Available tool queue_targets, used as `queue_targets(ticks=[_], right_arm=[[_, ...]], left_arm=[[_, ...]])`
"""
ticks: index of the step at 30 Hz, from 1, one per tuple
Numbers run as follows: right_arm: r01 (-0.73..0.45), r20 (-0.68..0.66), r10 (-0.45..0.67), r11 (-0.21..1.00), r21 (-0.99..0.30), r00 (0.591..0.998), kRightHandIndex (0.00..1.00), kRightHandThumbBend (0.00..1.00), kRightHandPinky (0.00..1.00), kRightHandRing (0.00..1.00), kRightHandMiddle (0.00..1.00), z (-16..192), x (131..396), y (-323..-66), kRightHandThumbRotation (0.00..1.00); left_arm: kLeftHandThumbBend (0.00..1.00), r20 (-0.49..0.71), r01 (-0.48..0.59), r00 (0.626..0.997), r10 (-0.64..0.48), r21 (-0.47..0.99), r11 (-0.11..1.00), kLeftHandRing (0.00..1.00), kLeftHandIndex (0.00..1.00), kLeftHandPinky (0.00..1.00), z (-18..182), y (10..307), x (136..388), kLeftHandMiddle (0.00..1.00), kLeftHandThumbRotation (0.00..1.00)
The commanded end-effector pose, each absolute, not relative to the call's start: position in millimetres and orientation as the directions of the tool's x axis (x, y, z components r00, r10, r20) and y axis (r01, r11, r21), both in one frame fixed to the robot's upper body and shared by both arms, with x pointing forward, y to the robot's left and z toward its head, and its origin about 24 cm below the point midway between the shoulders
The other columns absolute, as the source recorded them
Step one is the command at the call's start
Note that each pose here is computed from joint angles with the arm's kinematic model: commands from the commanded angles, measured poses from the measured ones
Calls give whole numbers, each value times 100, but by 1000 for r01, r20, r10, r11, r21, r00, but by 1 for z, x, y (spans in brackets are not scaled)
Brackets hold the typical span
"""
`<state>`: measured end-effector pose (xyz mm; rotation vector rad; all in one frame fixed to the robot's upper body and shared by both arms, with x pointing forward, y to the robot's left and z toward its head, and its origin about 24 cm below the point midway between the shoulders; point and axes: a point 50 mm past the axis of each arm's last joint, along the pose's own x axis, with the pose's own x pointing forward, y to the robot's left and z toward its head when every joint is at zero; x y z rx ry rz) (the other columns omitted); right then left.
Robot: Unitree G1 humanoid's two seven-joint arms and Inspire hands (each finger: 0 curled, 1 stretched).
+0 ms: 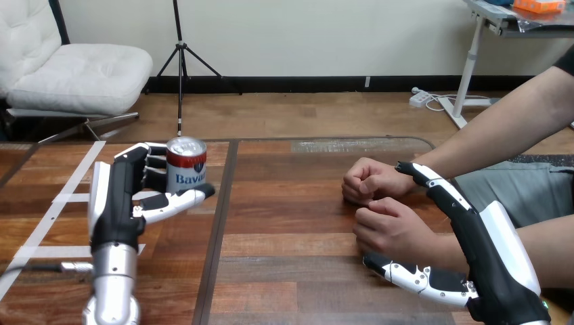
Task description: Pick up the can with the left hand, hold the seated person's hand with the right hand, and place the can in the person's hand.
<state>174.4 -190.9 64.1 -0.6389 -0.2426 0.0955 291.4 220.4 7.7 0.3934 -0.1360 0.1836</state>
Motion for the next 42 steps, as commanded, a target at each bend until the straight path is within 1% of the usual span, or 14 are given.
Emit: queue_targets(ticks=[1,7,17,26,29,36,42], right_arm=[[23,270,176,800,-600,947,87,76,89,91,92,78,186,-189,28],[25,268,174,795,-606,948,87,76,88,91,92,78,186,-190,28],[28,267,172,792,-610,948,87,76,88,91,92,77,186,-190,29],[29,269,170,796,-604,948,87,76,87,90,91,77,187,-190,29],[28,269,169,798,-602,948,87,76,87,90,91,77,187,-190,29],[30,272,173,793,-608,947,87,76,87,90,91,76,187,-190,28],[30,277,176,794,-607,945,87,75,89,90,91,77,186,-190,26]], left_arm=[[70,315,-236,937,151,252,938,45,54,48,33,209,299,49,0],[68,329,-237,931,156,224,945,45,54,50,30,199,292,48,0],[65,333,-251,920,209,88,964,43,54,50,24,180,277,47,0],[61,327,-244,916,232,-5,970,42,54,46,18,165,261,47,0],[59,320,-242,917,237,-25,970,42,54,47,15,160,256,47,0],[56,308,-219,924,227,-61,974,43,55,55,10,150,246,47,0],[56,312,-201,927,209,-56,978,43,55,54,9,145,241,47,0]])
